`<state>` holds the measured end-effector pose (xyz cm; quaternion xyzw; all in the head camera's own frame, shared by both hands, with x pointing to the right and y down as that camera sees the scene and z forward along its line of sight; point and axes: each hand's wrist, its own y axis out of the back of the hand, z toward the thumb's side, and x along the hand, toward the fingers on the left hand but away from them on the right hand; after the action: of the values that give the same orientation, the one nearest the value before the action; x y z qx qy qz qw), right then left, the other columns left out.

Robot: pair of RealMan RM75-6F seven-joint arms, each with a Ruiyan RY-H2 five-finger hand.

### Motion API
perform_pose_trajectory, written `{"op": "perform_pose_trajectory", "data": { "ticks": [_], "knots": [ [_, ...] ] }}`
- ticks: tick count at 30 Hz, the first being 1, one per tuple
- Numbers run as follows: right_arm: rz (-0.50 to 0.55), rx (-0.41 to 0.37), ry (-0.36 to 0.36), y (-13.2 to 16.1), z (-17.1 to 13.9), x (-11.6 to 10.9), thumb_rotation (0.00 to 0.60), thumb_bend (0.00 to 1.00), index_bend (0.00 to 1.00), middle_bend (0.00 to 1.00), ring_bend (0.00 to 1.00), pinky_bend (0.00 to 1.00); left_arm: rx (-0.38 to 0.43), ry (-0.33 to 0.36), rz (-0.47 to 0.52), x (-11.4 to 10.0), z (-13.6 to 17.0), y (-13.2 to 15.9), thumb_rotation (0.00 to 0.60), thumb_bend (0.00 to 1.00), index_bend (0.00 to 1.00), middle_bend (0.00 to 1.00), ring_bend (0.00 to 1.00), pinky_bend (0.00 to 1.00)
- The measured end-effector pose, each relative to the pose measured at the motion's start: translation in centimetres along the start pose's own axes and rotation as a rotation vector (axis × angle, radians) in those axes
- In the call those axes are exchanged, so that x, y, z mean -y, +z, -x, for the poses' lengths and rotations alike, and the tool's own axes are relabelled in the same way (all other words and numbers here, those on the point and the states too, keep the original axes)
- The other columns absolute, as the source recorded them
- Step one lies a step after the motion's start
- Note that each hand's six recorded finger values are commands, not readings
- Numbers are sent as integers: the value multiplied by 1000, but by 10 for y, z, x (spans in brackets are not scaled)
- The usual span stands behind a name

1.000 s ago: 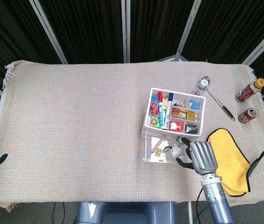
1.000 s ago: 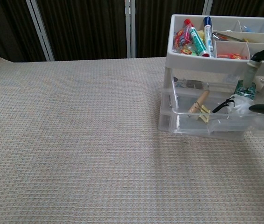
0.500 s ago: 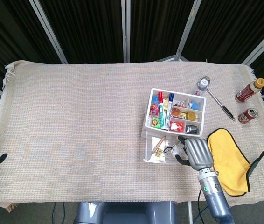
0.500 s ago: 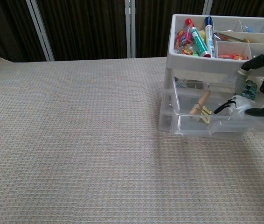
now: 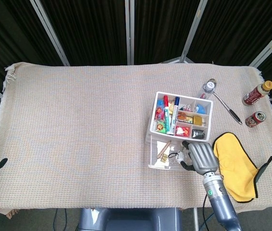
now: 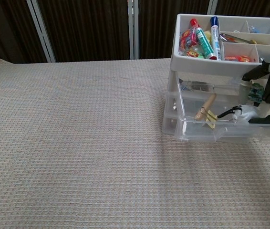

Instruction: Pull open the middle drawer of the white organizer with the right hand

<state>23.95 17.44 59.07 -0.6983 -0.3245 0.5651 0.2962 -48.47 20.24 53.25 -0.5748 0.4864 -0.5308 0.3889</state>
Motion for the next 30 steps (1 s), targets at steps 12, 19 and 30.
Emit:
{"op": "perform_pose_trajectory", "data": {
  "ticks": [12, 19, 30],
  "knots": [
    [21, -32, -20, 8, -1, 2, 600, 325, 625, 1000, 1000, 681, -1, -2, 5, 0, 0, -1, 600, 42, 0, 0, 0, 0],
    [35, -55, -44, 11, -5, 1, 600, 321, 633, 1000, 1000, 681, 0, -2, 4, 0, 0, -1, 600, 42, 0, 0, 0, 0],
    [66, -101, -128, 16, -21, -20, 600, 299, 637, 1000, 1000, 681, 0, -2, 4, 0, 0, -1, 600, 42, 0, 0, 0, 0]
  ]
}}
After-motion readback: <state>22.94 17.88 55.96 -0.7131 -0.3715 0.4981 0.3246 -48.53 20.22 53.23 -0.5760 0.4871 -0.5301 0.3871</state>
